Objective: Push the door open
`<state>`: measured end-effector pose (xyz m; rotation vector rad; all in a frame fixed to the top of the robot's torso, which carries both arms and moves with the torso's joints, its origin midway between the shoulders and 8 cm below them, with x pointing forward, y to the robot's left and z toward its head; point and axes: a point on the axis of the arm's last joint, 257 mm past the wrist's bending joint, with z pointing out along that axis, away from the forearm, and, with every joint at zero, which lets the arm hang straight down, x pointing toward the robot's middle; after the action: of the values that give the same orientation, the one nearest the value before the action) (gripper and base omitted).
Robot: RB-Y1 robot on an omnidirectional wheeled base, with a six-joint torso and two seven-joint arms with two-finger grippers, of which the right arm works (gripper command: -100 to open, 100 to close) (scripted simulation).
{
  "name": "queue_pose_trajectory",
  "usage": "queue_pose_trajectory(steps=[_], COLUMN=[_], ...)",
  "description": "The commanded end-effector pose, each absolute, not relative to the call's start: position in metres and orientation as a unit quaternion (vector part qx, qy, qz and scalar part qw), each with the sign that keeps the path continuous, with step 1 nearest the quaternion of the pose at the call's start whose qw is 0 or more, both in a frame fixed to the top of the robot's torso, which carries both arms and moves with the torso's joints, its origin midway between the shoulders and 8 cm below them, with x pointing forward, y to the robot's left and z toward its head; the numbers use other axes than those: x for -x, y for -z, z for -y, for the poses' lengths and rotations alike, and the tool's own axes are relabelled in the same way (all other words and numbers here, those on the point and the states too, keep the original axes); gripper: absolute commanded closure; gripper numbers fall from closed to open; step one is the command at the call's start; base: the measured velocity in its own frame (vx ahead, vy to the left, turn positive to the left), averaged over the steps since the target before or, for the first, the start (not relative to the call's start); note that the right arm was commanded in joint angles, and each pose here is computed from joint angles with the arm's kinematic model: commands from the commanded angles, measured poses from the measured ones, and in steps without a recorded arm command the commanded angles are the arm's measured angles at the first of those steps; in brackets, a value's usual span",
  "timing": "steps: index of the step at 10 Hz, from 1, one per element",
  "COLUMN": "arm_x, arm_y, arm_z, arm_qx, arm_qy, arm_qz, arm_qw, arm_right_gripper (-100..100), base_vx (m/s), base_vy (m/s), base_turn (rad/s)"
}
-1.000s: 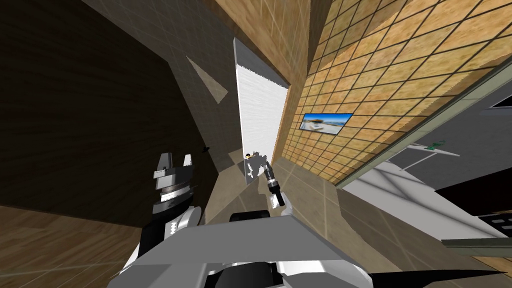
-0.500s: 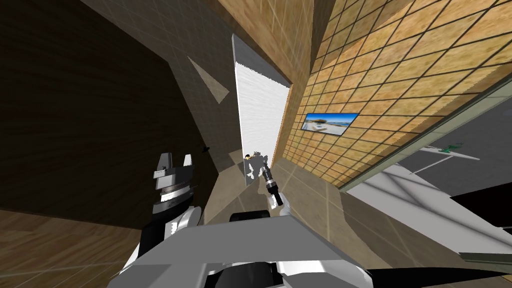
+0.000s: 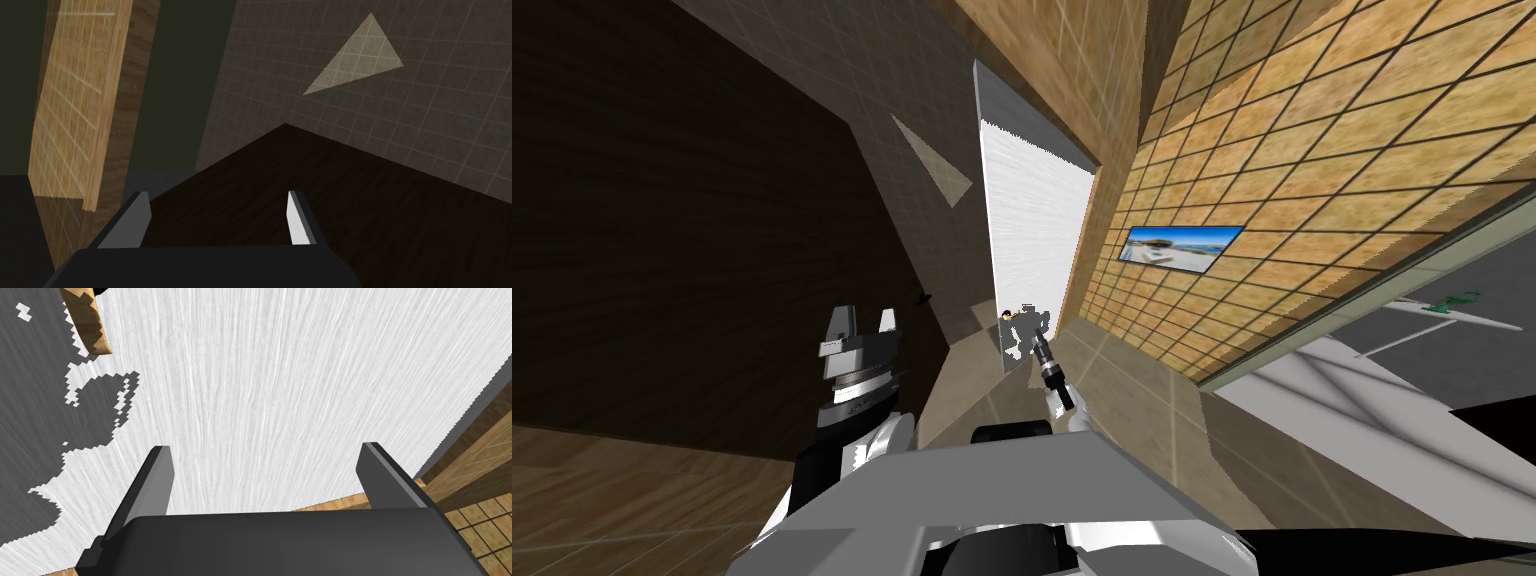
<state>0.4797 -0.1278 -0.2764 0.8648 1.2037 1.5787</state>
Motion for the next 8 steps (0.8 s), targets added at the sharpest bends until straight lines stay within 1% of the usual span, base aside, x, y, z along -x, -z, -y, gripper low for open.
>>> queue_pose_trajectory(steps=[1, 8], arm_x=[-0.479, -0.479], arm_y=[0.285, 0.324], arm_z=[0.124, 0.1], arm_qx=[-0.355, -0.357], arm_qy=[-0.642, -0.633], arm_qz=[-0.498, -0.537], arm_qw=[0.463, 0.428], arm_right_gripper=[-100, -100], base_vx=[0.035, 0.047], base_vy=[-0.043, -0.046], base_turn=[0.029, 0.045])
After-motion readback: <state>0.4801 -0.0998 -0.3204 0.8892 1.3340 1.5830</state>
